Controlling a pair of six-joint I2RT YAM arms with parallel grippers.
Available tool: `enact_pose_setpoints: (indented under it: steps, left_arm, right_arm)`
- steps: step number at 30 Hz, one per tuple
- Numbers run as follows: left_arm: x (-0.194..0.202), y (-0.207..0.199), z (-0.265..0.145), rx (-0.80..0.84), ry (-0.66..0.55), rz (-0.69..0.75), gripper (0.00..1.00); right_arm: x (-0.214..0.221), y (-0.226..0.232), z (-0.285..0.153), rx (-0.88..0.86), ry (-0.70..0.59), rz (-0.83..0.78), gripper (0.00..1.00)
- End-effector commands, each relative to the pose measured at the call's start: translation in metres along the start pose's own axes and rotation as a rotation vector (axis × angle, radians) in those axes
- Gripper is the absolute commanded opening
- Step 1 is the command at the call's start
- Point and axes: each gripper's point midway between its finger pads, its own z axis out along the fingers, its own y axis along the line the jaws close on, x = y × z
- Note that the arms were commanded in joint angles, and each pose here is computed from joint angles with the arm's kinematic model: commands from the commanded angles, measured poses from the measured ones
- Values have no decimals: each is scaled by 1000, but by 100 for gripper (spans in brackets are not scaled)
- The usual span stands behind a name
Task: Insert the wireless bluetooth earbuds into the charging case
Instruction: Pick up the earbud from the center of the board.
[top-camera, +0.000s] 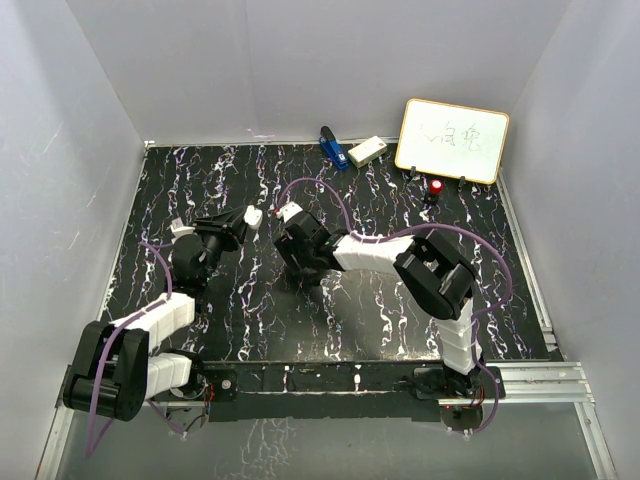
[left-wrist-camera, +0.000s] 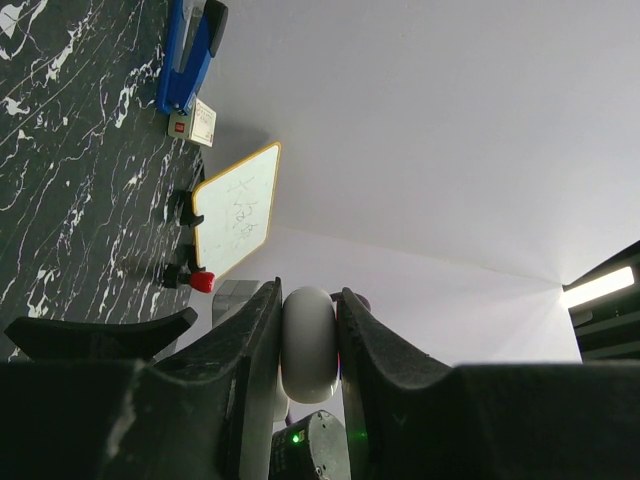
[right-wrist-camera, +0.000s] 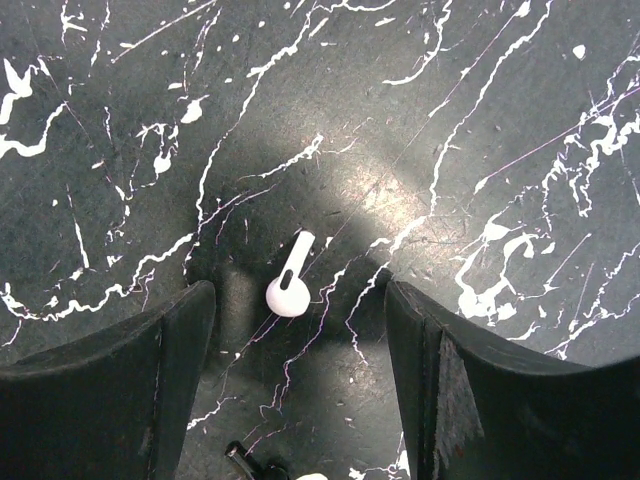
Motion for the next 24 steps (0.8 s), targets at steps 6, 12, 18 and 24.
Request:
enact_pose_setpoints:
  steps: [6,12,18,24]
  left_arm:
    - [0,-15,-4,43,1,7,0]
    - [0,-16,-4,43,2,8,0]
    - [1,-17,-4,42,2,12,0]
    - [1,-17,-4,42,3,13,0]
  right_arm:
    - [-15,-13,-1,93,-43,-18,69]
    - [-5,-28,4,143,-18,9,70]
    - [-3,-48,5,175,-8,45,70]
    - [-3,-72,1,215,-6,63,70]
